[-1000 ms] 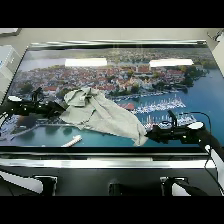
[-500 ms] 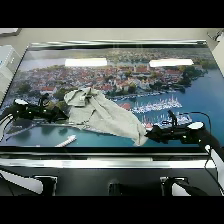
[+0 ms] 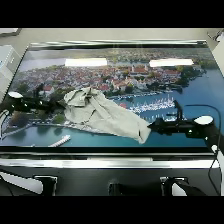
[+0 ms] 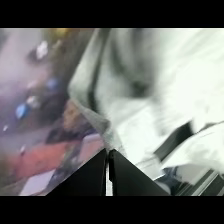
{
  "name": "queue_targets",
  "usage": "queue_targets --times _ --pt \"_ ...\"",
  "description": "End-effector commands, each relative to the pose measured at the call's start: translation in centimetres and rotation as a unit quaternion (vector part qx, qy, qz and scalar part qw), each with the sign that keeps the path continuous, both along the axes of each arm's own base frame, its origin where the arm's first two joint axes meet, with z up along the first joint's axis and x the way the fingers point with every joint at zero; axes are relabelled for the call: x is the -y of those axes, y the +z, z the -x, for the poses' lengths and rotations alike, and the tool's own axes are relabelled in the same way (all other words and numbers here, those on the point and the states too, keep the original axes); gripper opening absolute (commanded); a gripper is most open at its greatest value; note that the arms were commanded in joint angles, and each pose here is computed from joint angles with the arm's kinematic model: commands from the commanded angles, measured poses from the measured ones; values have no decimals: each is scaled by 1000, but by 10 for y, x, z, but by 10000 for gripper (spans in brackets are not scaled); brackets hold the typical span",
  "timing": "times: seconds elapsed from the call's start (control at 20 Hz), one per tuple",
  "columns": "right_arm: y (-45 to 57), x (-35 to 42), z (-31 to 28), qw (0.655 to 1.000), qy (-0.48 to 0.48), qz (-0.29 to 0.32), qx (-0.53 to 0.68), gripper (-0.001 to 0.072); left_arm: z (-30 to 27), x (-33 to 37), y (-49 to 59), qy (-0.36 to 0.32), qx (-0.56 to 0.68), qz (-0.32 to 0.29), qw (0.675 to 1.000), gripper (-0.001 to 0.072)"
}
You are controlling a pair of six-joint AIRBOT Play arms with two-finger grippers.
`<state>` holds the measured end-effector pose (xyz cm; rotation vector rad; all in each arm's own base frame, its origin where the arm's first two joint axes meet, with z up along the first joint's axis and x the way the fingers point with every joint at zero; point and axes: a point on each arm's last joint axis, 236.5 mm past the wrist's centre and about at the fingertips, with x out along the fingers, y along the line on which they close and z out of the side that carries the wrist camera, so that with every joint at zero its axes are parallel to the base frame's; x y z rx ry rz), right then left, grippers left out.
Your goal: Fold the clothes and pants, and hang the long-sleeved shirts on hangers.
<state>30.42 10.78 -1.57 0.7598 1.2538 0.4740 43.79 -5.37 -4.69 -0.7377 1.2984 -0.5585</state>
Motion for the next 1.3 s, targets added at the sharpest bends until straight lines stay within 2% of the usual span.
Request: queue_targets --times 0.0,0.2,0.3,0.4,0.5,0.7,0.85,0.95,1.05,1.1,1.25 --pt "61 9 -37 997 -22 13 74 36 -42 -3 77 17 84 -8 996 13" --pt "171 30 -93 974 -44 57 217 36 -87 -3 223 55 242 -25 968 13" --pt "235 36 -107 952 -48 79 293 36 -92 -4 313 80 331 -31 940 13" --pt "296 33 -104 931 -38 89 352 36 -75 -3 401 106 414 -32 903 13" --pt "349 23 -84 912 -9 99 398 36 -35 -3 466 132 476 -38 869 13" --pt "427 5 -10 877 35 141 457 36 85 -10 545 182 553 -114 805 13" --pt "453 8 47 868 -1 178 463 36 175 -26 590 265 592 -184 738 13" --pt "461 12 71 867 -37 183 461 36 212 -35 605 317 598 -196 710 13" --pt "464 12 77 877 -66 165 447 36 224 -34 615 337 606 -176 699 13" --pt "461 13 74 886 -78 152 430 36 217 -34 614 338 601 -162 706 13" --pt "430 20 38 931 -101 110 333 36 160 -38 591 317 558 -119 757 13"
